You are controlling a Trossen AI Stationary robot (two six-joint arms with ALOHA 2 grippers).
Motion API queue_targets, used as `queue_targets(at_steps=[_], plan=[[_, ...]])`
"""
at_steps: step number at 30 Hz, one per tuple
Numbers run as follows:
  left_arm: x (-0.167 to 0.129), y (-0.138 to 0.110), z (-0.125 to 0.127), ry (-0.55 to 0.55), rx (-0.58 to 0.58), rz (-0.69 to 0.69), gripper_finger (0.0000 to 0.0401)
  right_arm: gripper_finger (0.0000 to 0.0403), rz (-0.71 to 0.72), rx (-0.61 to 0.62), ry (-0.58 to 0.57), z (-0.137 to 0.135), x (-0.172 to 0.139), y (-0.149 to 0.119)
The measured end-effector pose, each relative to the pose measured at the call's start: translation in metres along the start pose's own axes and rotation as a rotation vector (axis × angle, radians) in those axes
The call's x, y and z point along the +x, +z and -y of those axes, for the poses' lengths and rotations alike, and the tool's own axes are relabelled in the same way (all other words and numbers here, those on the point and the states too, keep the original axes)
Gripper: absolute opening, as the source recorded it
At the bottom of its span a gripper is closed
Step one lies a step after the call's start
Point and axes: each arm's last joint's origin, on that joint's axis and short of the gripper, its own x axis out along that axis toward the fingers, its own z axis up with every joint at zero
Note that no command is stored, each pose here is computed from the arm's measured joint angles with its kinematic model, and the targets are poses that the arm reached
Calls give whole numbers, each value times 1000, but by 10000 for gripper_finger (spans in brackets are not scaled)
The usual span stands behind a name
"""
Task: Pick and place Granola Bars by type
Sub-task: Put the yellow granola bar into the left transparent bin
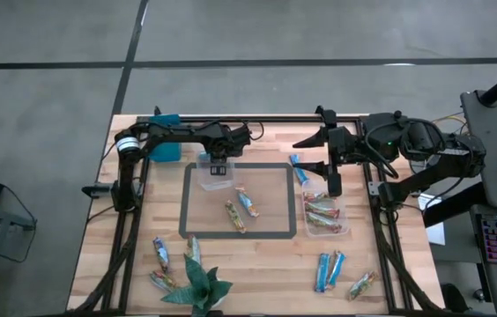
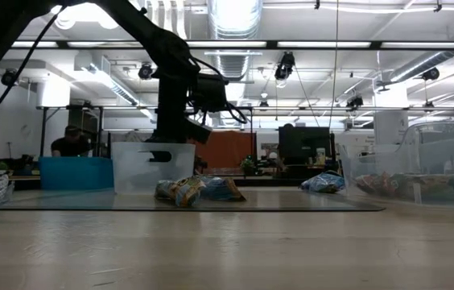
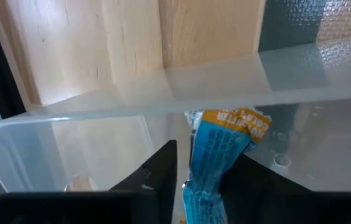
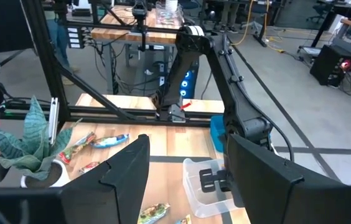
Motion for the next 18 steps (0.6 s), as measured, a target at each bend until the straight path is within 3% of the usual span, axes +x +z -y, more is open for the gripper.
queue_targets(at_steps=[12,18], plan=[[0,0,-1,1,-7,-3,201,206,-23,-3,0,0,0,-2],[-4,-6,1,-31,5,-68,217,206,-23,-12,0,0,0,-2]])
